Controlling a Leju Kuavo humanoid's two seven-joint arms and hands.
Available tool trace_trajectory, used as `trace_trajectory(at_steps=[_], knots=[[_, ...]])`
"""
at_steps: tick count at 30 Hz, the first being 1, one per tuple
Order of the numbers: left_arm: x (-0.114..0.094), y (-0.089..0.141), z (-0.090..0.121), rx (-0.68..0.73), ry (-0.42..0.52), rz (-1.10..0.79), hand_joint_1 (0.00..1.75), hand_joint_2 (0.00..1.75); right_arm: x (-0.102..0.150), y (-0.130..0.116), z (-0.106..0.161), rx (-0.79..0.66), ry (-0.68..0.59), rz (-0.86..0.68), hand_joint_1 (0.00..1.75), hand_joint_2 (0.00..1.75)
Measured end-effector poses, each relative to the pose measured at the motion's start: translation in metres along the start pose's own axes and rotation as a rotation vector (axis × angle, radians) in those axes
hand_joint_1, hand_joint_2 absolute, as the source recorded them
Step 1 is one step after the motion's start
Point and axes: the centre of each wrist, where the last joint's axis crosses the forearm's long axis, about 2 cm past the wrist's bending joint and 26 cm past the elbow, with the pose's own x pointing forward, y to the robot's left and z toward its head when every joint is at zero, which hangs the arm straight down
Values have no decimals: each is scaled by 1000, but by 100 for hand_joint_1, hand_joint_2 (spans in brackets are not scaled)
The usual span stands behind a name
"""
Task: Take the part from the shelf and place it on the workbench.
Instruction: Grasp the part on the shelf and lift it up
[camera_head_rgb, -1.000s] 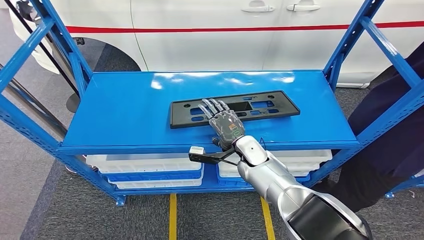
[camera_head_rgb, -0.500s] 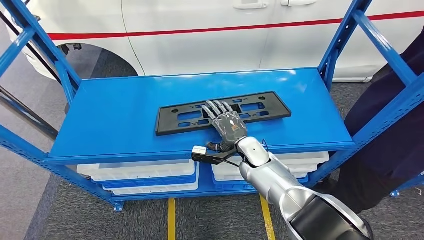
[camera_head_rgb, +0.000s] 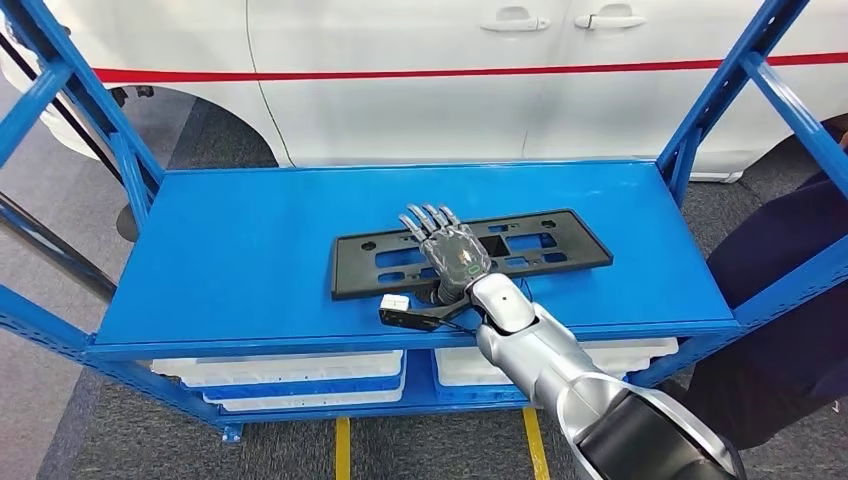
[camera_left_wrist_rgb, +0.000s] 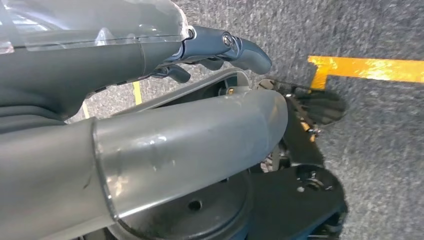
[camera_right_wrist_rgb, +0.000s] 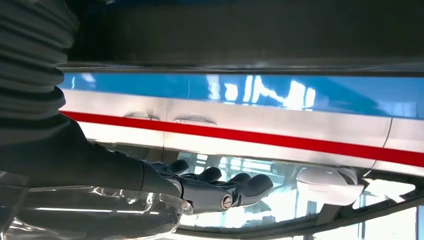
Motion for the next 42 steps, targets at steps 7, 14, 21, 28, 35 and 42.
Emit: trace_trajectory(at_steps=[7,14,21,28,35,42], knots=[[-1,-1,0,-2,0,3,0,0,-2,3,4,23,22,9,0,175],[1,-3,-1,-1,-8,9,0,0,-8,0,2,36,64,30,175,175],[1,-2,0,8,-10,8,0,0,-13,6,9,46,87,24,175,175],[0,-2,0,13,-10,7,0,0,-22,6,12,32,105,31,175,175],[0,-2,0,14,-9,7,0,0,-32,7,17,34,127,32,175,175],[0,-2,0,13,-10,7,0,131,-35,9,21,32,134,16,175,175]])
